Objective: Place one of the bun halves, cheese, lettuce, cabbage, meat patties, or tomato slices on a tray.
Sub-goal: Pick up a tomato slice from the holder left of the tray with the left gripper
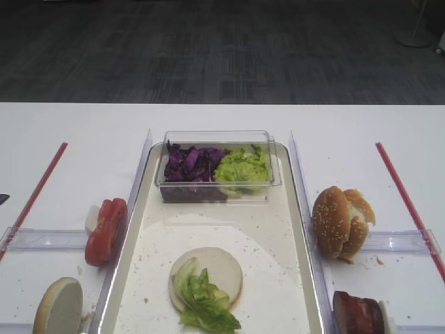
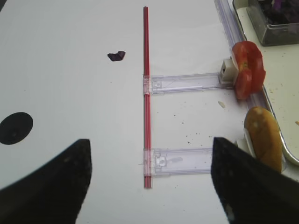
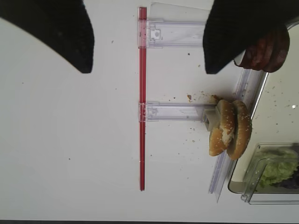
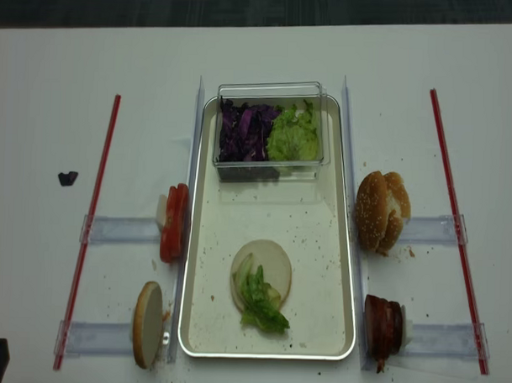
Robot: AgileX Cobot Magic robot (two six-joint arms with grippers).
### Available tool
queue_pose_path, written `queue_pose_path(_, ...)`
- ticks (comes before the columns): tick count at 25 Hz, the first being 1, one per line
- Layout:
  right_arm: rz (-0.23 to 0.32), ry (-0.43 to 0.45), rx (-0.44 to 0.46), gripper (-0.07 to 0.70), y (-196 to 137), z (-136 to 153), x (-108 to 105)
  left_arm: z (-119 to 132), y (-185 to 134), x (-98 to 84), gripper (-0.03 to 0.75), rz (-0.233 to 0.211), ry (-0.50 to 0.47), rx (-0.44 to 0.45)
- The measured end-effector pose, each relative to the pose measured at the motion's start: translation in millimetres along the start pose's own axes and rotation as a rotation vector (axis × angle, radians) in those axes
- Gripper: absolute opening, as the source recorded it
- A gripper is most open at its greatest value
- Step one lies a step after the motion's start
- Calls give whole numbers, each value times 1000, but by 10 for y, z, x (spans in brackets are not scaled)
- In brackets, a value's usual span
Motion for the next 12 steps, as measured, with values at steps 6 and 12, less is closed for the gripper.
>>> queue_pose_path(6,2,0,0,513,0,0,0,0,0,0,491,0,0,0)
queue_pose_path(12,2,0,0,505,0,0,0,0,0,0,491,0,0,0)
Point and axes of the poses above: a point on each arm's last joint axis where the gripper is mounted, z pointing out along that axis toward the gripper, x along the wrist's bending axis when the last joint is at zero, y = z × x, the point moved 4 cm from there along z, pointing out along that axis toward the gripper, and after that the axes turned 11 degrees about -z, right-handed, at the moved point
